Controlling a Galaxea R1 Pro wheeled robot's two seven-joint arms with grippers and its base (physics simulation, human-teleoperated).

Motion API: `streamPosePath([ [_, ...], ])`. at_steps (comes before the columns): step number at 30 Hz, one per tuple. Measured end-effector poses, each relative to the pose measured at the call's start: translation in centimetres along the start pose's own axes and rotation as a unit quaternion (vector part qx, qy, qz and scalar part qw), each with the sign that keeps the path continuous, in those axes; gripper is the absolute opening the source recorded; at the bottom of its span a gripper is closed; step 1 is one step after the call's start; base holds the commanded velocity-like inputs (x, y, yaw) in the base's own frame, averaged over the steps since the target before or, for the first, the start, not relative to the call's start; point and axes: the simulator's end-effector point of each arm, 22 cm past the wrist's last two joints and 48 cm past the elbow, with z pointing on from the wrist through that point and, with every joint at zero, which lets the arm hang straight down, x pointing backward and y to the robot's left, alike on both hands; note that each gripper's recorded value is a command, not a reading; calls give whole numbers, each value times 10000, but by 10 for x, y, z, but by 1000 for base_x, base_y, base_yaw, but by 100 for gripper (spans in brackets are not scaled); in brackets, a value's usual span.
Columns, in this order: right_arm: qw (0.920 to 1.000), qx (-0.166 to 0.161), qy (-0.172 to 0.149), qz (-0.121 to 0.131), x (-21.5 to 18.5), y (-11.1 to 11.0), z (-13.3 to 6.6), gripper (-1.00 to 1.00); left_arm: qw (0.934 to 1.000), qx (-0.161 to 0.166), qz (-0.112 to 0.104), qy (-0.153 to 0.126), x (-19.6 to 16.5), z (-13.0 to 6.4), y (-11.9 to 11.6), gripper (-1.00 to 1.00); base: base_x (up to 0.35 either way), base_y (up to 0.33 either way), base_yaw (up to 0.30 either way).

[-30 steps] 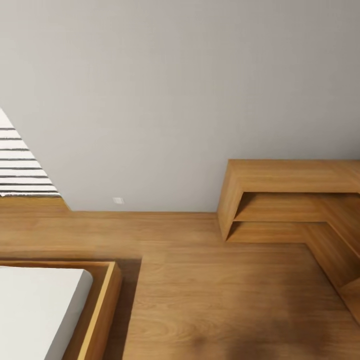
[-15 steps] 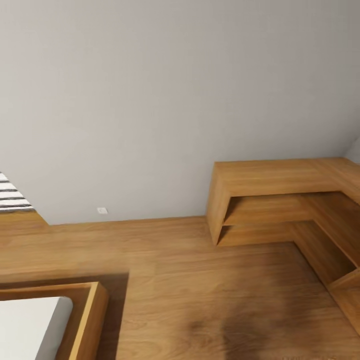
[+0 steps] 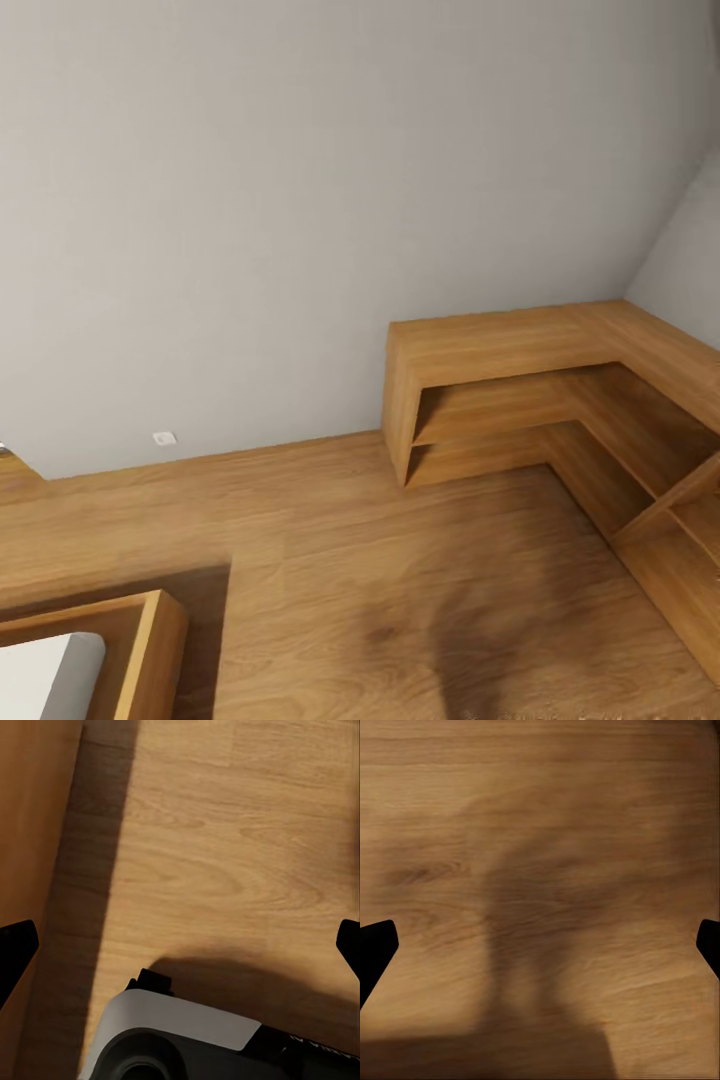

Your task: In the bedroom, organize the workspace by keeping the computer under the desk, ensuring the monitor is on the desk, placing the keyboard on the desk next to the monitor, placing the mouse on the desk next to the keyboard, moving the folder from the swivel chair onto the desk next to the mouse, stacking the notebook on top of the folder with the pen on top of the notebook, and positioning the swivel chair next to the desk.

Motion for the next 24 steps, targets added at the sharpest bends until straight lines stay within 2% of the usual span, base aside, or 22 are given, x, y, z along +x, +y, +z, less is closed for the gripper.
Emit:
streamPosePath([
  [6, 10000, 11, -44, 9, -3, -1, 0, 100, 10000, 38, -1, 14, 1, 0, -5, 100, 0, 0, -107],
  [17, 9999, 38, -146, 39, -11, -2, 1, 100, 9999, 96, -27, 89, 7, -4, -9, 100, 0, 0, -13],
  [21, 9998, 110, -159, 106, -13, -6, 2, 100, 9999, 111, -32, 74, 6, -4, -10, 100, 0, 0, -2],
  [24, 9993, 254, -137, 247, -13, -12, 2, 100, 9999, 110, -36, 54, 4, -3, -10, 100, 0, 0, -26],
])
